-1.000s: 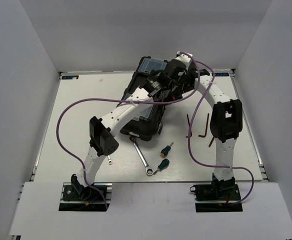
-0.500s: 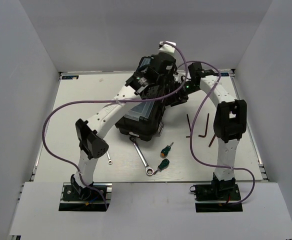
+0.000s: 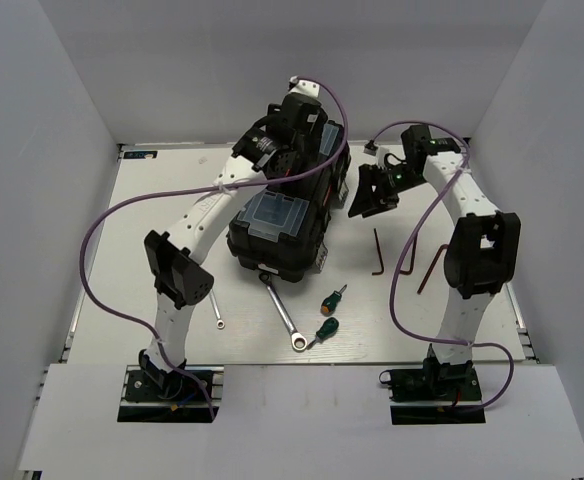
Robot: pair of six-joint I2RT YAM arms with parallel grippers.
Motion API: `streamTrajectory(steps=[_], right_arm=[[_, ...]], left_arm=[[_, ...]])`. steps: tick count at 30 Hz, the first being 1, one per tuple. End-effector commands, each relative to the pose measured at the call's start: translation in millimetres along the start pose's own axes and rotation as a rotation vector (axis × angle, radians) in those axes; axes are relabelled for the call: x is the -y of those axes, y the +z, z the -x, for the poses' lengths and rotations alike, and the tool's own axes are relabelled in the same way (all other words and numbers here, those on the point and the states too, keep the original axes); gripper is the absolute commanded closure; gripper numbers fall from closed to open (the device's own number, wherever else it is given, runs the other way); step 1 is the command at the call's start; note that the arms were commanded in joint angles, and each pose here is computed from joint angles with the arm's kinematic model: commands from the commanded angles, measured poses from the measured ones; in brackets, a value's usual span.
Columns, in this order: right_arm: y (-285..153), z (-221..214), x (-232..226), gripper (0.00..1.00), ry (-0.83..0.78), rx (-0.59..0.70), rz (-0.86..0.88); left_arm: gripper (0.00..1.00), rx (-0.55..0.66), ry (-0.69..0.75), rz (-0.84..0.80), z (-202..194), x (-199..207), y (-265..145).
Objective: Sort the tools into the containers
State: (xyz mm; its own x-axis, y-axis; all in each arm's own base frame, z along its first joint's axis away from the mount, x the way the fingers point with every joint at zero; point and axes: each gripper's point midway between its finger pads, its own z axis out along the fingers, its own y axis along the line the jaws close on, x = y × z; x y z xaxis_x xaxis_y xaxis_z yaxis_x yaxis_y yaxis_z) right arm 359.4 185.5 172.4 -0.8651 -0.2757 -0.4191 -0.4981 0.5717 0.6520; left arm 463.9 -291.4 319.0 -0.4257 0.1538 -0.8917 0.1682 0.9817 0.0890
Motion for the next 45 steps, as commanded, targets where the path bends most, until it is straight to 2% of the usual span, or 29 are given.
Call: streamTrajectory(steps=[1,4,10,12,13,15,18,21,24,27,28,29,30,31,35,40,45], right_arm=[[-13.0,-13.2,-10.4,0.25,-0.015,-0.014,0.024],[-15.2,-15.2,-8.1,0.25,0.0,-0.012,0.024],[-14.8,-19.0,-4.4,0.25,0.03,-0.016,0.026],[-15.4,-19.4,-4.3,0.25,0.033,-0.016,0.026],[-15.6,-19.0,-4.7,0.25,0.032,-0.015,0.027],[-16.3,-20.3,-5.4,0.25,0.036,-0.015,0.028],[-15.9,-22.3,-5.6,0.25,0.036,-0.016,0.03],[-15.9,-24.2,-5.3,0.25,0.038,-0.016,0.03],[-16.2,-22.8,-3.4,0.25,0.039,-0.008,0.03],[-16.3,-21.3,-3.4,0.25,0.043,-0.006,0.029],[-16.0,-20.4,-3.0,0.25,0.042,-0.005,0.03],[-16.0,-20.4,-3.0,0.25,0.042,-0.005,0.03],[-15.2,-20.6,-2.2,0.25,0.047,-0.008,0.031],[-14.6,-19.8,-2.4,0.25,0.045,-0.006,0.033],[-13.2,-17.7,0.2,0.26,0.045,-0.001,0.022],[-11.7,-9.6,4.3,0.26,0.044,0.023,0.02],[-11.9,4.5,8.3,0.18,0.021,0.041,0.014]], left_arm=[[0.22,-0.037,-0.004,-0.098,-1.2,8.0,-4.6],[0.22,-0.055,-0.01,-0.146,-6.3,18.3,-2.6],[0.22,-0.132,0.032,-0.087,-39.7,13.9,15.3],[0.27,-0.136,0.033,-0.048,-42.3,4.3,19.3],[0.34,-0.137,0.036,-0.037,-44.7,4.7,24.5],[0.4,-0.133,0.049,-0.023,-44.5,3.0,27.7],[0.41,-0.137,0.067,0.002,-48.3,1.3,34.9],[0.49,-0.141,0.082,0.023,-51.2,-1.7,38.3],[0.5,-0.148,0.098,0.033,-54.2,-3.7,39.4],[0.62,-0.148,0.098,0.033,-54.2,-3.7,39.4],[0.76,-0.148,0.098,0.033,-54.2,-3.7,39.4],[0.83,-0.148,0.098,0.033,-54.2,-3.7,39.4],[0.94,-0.134,0.091,0.031,-48.5,-3.7,37.7],[0.99,-0.124,0.085,0.029,-44.0,-3.7,36.3],[1.0,-0.075,0.026,-0.024,-22.7,5.5,29.1],[1.0,-0.011,-0.171,-0.099,9.2,-0.4,21.4],[1.0,0.039,-0.395,-0.195,41.0,-17.8,15.3]])
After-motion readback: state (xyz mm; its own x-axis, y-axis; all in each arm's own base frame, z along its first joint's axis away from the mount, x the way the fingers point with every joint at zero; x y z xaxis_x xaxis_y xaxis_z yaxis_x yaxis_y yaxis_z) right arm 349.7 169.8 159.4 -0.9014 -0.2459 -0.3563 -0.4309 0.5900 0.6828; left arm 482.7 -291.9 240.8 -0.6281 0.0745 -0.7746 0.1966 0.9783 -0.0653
